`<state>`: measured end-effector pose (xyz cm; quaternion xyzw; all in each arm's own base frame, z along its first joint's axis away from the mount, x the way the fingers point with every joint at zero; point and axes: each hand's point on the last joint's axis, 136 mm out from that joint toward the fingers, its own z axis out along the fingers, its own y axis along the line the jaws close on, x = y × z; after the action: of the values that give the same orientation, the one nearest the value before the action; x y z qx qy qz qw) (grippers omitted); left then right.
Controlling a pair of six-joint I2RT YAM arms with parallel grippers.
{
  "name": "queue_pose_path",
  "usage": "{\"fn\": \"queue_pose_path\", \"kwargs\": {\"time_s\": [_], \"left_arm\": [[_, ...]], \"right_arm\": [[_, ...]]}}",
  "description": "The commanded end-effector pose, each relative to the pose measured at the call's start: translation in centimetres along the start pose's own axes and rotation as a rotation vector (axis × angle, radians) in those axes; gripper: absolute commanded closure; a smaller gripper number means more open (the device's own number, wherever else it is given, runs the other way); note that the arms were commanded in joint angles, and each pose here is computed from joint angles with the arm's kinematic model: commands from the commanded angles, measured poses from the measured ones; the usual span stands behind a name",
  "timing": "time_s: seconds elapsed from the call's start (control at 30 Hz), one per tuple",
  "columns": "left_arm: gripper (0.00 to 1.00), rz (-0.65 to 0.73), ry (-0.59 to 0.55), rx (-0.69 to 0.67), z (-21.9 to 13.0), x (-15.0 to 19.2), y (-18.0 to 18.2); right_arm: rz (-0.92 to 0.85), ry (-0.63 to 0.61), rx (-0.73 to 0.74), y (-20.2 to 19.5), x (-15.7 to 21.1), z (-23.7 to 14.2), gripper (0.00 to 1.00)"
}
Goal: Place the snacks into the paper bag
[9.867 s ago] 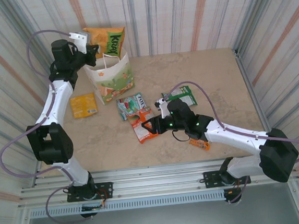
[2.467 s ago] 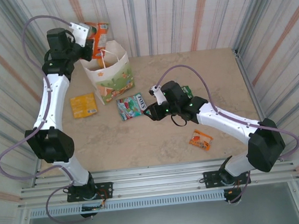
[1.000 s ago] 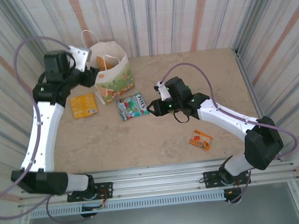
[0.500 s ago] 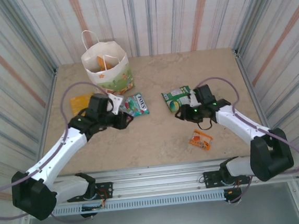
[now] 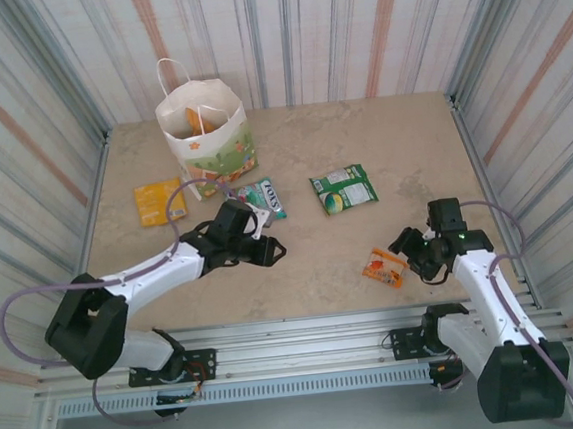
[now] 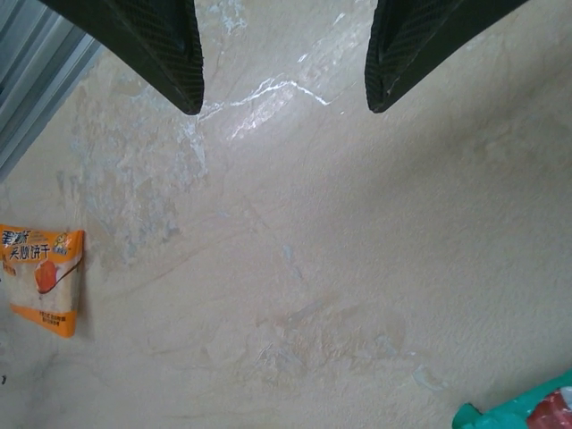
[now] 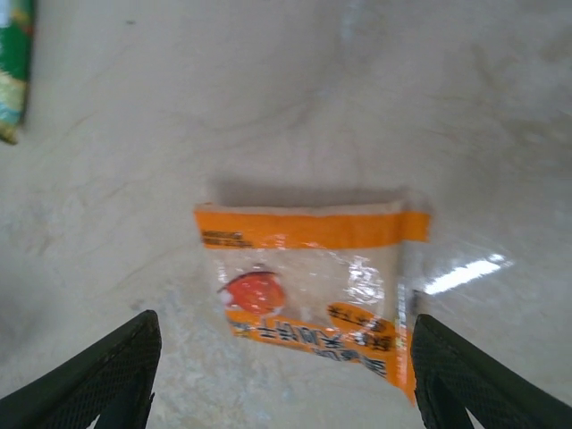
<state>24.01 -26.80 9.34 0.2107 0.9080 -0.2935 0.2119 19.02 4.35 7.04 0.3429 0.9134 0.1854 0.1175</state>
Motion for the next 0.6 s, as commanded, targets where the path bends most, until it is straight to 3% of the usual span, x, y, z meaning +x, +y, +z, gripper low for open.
{"fn": "queue_pose_path", "kwargs": {"time_s": [0.0, 0.23, 0.57], "left_arm": [[0.48, 0.012, -0.045, 0.053, 0.0, -2.0, -1.7], [0.48, 0.012, -0.036, 0.053, 0.0, -2.0, -1.8], [0.48, 0.005, -0.022, 0.052, 0.4, -1.7, -1.6]], "right_arm": [[0.090, 0.059, 0.120, -2.6, 1.2, 0.9, 0.25], [0.131, 0.199, 0.004, -0.4, 2.5, 3.7, 0.28], [0.000, 0.247, -0.066, 4.0, 3.5, 5.2, 0.33]]}}
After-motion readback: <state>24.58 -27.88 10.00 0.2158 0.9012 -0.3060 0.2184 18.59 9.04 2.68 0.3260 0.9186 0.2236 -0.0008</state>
